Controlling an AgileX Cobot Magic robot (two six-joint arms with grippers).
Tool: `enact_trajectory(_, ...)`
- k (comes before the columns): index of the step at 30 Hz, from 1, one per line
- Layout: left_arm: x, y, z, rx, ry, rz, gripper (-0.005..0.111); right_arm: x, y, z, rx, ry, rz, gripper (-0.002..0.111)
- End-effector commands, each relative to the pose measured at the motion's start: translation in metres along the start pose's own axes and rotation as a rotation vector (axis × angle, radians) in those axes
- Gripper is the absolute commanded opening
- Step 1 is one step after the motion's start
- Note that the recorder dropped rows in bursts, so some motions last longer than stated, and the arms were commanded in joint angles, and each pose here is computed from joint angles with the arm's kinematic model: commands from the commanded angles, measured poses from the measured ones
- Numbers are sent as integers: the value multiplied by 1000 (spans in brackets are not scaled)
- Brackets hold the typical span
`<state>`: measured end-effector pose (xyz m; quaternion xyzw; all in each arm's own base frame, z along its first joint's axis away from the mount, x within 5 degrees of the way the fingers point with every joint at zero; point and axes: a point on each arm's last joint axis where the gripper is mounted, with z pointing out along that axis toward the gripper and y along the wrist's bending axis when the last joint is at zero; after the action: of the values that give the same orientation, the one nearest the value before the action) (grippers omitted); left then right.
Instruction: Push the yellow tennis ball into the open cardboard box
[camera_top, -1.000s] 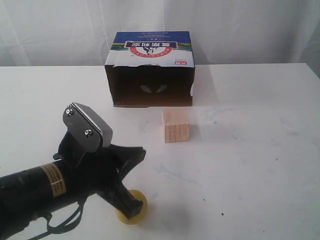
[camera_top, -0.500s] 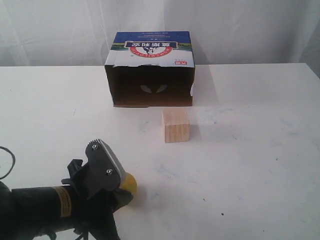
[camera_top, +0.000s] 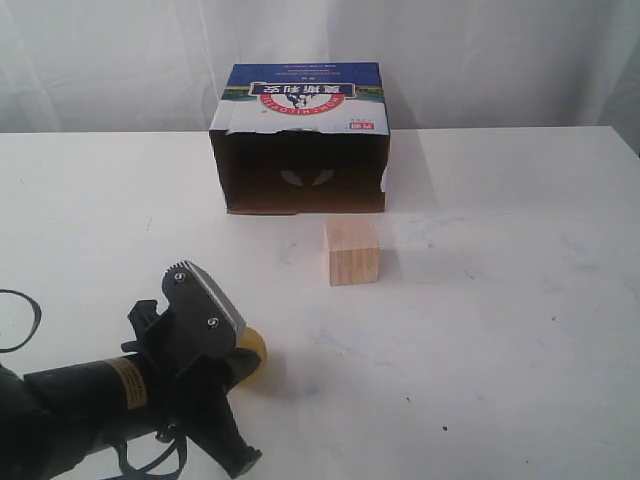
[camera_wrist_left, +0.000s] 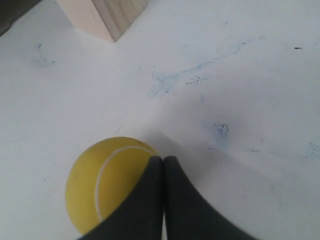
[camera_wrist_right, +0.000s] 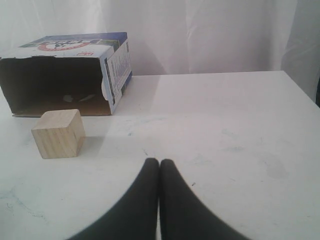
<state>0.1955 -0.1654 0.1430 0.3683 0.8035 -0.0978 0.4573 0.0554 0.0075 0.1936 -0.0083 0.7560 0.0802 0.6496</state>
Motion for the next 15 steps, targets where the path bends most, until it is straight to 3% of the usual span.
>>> enact_trajectory(1, 1, 3, 0, -25, -11, -24, 0, 0, 0, 0, -5, -9, -2, 0)
enact_trajectory(5, -16, 15, -6, -149, -178, -48, 0, 0, 0, 0, -5, -9, -2, 0)
enact_trajectory(6, -22, 27, -13, -266, -235, -108, 0, 0, 0, 0, -6, -11, -2, 0)
enact_trajectory(7, -25, 33, -18, -320, -248, -136, 0, 0, 0, 0, -6, -11, -2, 0)
enact_trajectory(8, -22, 44, -28, -430, -214, -245, 0, 0, 0, 0, -6, -11, -2, 0)
enact_trajectory(9, -18, 46, -31, -458, -168, -317, 0, 0, 0, 0, -6, -11, -2, 0)
enact_trajectory(10, -8, 40, -33, -397, -64, -363, 0, 0, 0, 0, -6, -11, -2, 0)
enact_trajectory(11, -5, 35, -33, -343, -33, -323, 0, 0, 0, 0, -6, -11, -2, 0)
enact_trajectory(13, 1, 21, -32, -201, -9, -191, 0, 0, 0, 0, -6, -11, -2, 0)
enact_trajectory(15, 3, 15, -32, -137, -32, -173, 0, 0, 0, 0, -6, -11, -2, 0)
